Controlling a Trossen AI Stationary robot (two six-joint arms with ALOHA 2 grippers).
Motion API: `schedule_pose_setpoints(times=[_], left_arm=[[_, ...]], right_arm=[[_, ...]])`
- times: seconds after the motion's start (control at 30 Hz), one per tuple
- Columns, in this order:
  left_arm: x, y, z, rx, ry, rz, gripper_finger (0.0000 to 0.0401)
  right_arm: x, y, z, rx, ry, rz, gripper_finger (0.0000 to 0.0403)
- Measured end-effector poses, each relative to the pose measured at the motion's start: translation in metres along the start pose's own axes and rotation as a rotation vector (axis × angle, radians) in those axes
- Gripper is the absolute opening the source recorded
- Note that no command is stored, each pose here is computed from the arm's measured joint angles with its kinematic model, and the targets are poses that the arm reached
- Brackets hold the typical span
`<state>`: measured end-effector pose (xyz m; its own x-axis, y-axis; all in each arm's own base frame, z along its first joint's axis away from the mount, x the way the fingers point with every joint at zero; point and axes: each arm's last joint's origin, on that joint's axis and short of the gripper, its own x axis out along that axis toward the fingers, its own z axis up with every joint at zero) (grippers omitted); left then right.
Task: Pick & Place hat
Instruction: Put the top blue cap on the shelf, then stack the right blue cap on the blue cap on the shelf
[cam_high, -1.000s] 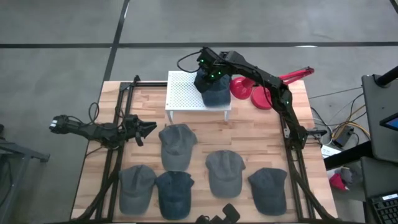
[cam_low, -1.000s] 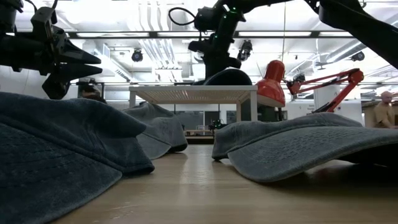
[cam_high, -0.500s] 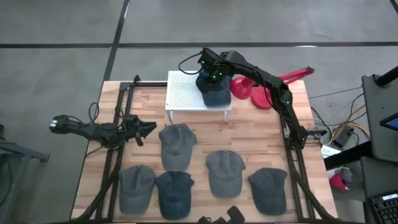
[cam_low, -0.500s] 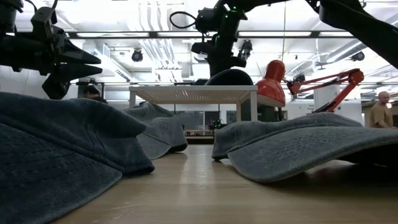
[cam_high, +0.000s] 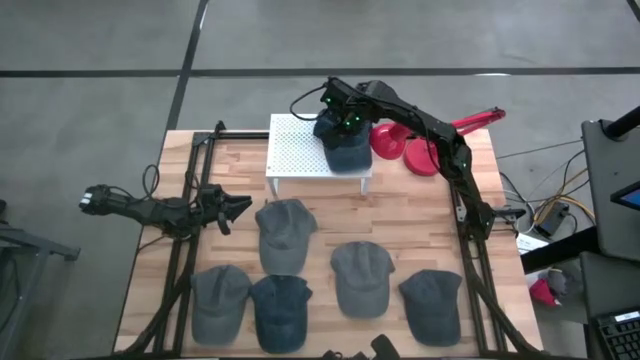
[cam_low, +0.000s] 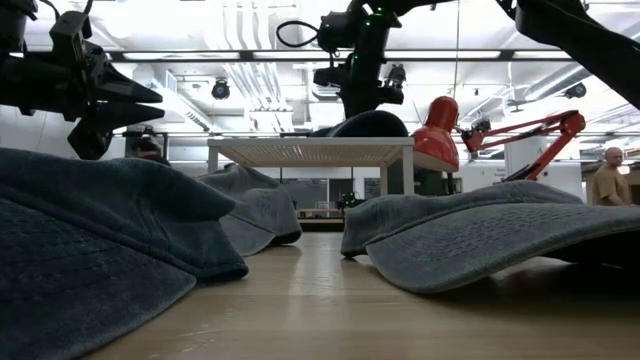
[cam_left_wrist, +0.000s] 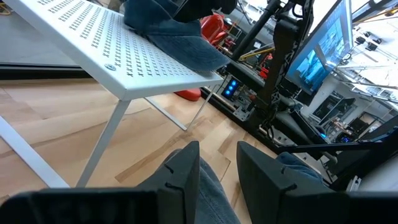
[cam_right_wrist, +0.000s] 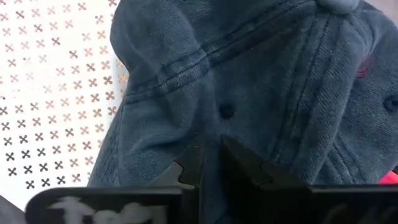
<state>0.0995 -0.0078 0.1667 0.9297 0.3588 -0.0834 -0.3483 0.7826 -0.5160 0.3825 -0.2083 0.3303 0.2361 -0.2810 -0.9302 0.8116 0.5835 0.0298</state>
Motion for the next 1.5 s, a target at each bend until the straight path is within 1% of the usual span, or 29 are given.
schedule_pose_setpoints(times=[0.2,0.3,0.47,0.57,0.7,0.77,0.83,0.9,0.97,1.07,1.2,1.37,1.5], left_arm=[[0.000,0.000,0.000,0.000,0.000,0.000,0.0108],[0.000,0.000,0.000,0.000,0.000,0.000,0.0108],[0.000,0.000,0.000,0.000,0.000,0.000,0.0108],[0.000,0.000,0.000,0.000,0.000,0.000,0.0108],[0.000,0.000,0.000,0.000,0.000,0.000,0.0108],[0.000,0.000,0.000,0.000,0.000,-0.001,0.0108],[0.000,0.000,0.000,0.000,0.000,0.000,0.0108],[0.000,0.000,0.000,0.000,0.000,-0.001,0.0108],[0.000,0.000,0.000,0.001,0.001,0.000,0.0108],[0.000,0.000,0.000,0.002,0.003,0.001,0.0108],[0.000,0.000,0.000,0.003,0.004,0.002,0.0108],[0.000,0.000,0.000,0.003,0.004,0.002,0.0108],[0.000,0.000,-0.001,0.004,0.005,0.003,0.0108]], right_arm=[[-0.004,0.000,-0.001,0.012,-0.006,0.007,0.0038],[-0.013,-0.001,-0.002,0.018,-0.022,0.016,0.0038],[-0.044,0.003,-0.011,0.007,-0.070,0.056,0.0038],[-0.068,0.009,-0.027,-0.024,-0.066,0.072,0.0038],[-0.101,0.023,-0.062,-0.073,0.002,0.082,0.0038],[-0.116,0.035,-0.079,-0.116,-0.008,0.138,0.0038],[-0.131,0.043,-0.099,-0.169,0.024,0.204,0.0038],[-0.145,0.049,-0.117,-0.165,0.035,0.252,0.0038],[-0.153,0.051,-0.136,-0.129,0.075,0.270,0.0038],[-0.162,0.051,-0.164,-0.038,0.135,0.282,0.0038],[-0.168,0.046,-0.208,0.095,0.274,0.279,0.0038],[-0.167,0.041,-0.263,0.260,0.418,0.192,0.0038],[-0.169,0.039,-0.303,0.344,0.494,0.116,0.0038]])
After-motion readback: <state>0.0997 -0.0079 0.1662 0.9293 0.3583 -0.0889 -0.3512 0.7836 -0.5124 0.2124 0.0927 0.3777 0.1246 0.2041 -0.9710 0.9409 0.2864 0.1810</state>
